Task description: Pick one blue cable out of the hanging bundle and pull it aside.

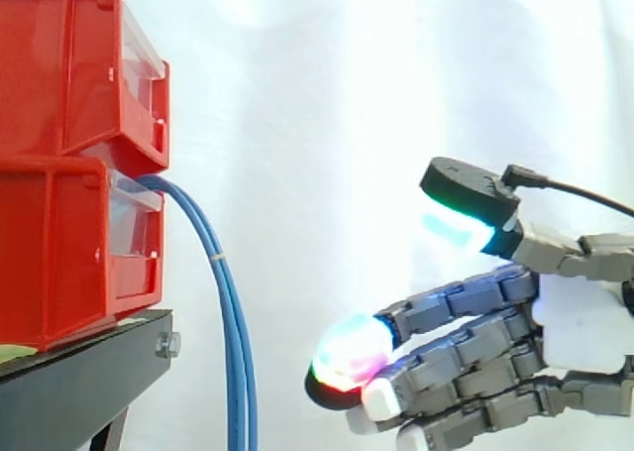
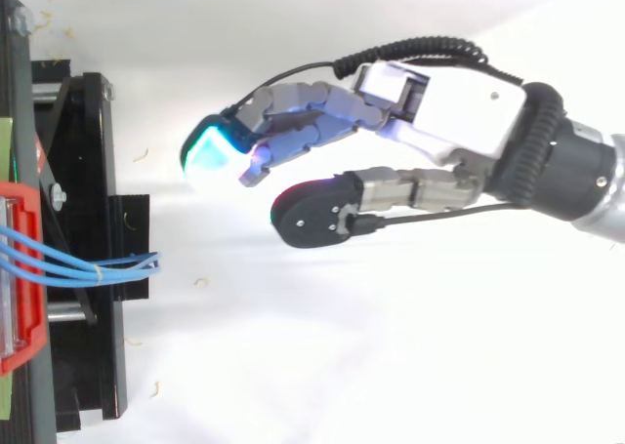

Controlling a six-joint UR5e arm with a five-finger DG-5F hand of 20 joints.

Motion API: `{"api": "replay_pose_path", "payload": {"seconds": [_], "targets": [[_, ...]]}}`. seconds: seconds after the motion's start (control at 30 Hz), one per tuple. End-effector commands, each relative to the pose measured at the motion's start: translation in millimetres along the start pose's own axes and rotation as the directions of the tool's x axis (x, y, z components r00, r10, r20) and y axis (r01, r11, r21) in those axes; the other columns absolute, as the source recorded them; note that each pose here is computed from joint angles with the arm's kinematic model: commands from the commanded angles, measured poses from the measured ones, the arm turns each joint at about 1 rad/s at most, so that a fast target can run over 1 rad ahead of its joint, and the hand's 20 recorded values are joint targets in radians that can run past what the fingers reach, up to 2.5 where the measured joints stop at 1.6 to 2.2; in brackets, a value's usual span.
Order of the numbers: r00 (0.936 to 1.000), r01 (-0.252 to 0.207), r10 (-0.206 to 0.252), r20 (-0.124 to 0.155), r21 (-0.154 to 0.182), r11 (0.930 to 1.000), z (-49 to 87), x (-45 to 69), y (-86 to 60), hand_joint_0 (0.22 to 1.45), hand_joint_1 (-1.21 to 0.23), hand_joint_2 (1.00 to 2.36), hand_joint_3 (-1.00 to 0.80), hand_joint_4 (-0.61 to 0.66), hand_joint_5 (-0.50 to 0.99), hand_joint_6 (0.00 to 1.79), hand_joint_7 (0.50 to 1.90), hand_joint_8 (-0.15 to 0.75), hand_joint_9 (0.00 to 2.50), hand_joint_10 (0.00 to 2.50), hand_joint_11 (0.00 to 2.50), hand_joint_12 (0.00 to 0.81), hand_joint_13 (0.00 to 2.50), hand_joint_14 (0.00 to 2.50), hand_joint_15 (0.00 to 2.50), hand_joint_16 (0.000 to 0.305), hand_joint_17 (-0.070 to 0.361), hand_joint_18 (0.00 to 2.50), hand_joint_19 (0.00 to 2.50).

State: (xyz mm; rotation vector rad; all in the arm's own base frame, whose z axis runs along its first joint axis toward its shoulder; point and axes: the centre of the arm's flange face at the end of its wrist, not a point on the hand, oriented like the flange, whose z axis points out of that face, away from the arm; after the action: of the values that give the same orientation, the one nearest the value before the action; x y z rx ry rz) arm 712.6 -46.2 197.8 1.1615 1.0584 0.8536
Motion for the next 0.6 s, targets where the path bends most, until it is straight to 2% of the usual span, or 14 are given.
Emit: {"api": "replay_pose_path", "payload": {"seconds": [0.0,0.07,0.13,0.23,0.3,0.37,0.43,0.5,0.57], "targets": [[1.0,-0.001,0.001,0.007,-0.015,0.9999,8.4,3.7,-0.5,0.48,-0.45,1.0,-0.45,0.35,-0.19,0.5,0.83,0.318,0.67,0.01,0.37,0.384,0.41,0.0,0.13,0.064,0.144,0.45,0.26],[0.9998,0.019,-0.019,0.01,-0.02,0.9996,11.8,4.4,3.8,0.49,-0.45,1.0,-0.45,0.35,-0.19,0.5,0.83,0.319,0.67,0.01,0.37,0.384,0.41,0.0,0.13,0.064,0.144,0.45,0.25],[0.9992,0.038,-0.038,0.009,-0.016,0.9992,15.7,8.5,-4.7,0.49,-0.45,1.0,-0.45,0.35,-0.19,0.5,0.83,0.316,0.67,0.01,0.37,0.384,0.41,0.0,0.13,0.064,0.144,0.45,0.24],[0.9991,0.043,-0.043,0.004,-0.007,0.999,20.5,13.8,-19.5,0.49,-0.45,1.0,-0.45,0.35,-0.19,0.5,0.83,0.316,0.67,0.01,0.38,0.383,0.41,0.0,0.13,0.064,0.144,0.45,0.25],[0.9996,0.028,-0.028,0.003,-0.013,0.9995,28.8,20.1,-26.2,0.49,-0.45,1.0,-0.45,0.35,-0.19,0.5,0.83,0.316,0.67,0.01,0.37,0.383,0.41,0.0,0.13,0.064,0.143,0.45,0.26],[0.9998,0.019,-0.019,0.001,-0.011,0.9998,31.6,23.6,-34.2,0.49,-0.45,1.0,-0.45,0.36,-0.19,0.5,0.83,0.319,0.67,0.01,0.38,0.383,0.41,0.0,0.13,0.064,0.143,0.45,0.25],[0.9999,-0.009,0.009,-0.006,-0.02,0.9998,41.1,30.5,-37.5,0.49,-0.45,1.0,-0.45,0.35,-0.19,0.5,0.83,0.319,0.67,0.01,0.37,0.383,0.41,0.0,0.13,0.064,0.143,0.45,0.25],[0.9997,-0.02,0.019,-0.016,-0.033,0.9993,47.6,35.0,-36.5,0.49,-0.45,1.0,-0.45,0.36,-0.19,0.5,0.83,0.318,0.67,0.01,0.37,0.383,0.41,0.0,0.13,0.064,0.143,0.45,0.25],[0.9996,-0.02,0.02,-0.02,-0.038,0.9991,48.3,36.6,-34.6,0.49,-0.45,1.0,-0.45,0.36,-0.19,0.5,0.83,0.317,0.67,0.01,0.37,0.382,0.41,0.0,0.13,0.064,0.143,0.45,0.25]]}}
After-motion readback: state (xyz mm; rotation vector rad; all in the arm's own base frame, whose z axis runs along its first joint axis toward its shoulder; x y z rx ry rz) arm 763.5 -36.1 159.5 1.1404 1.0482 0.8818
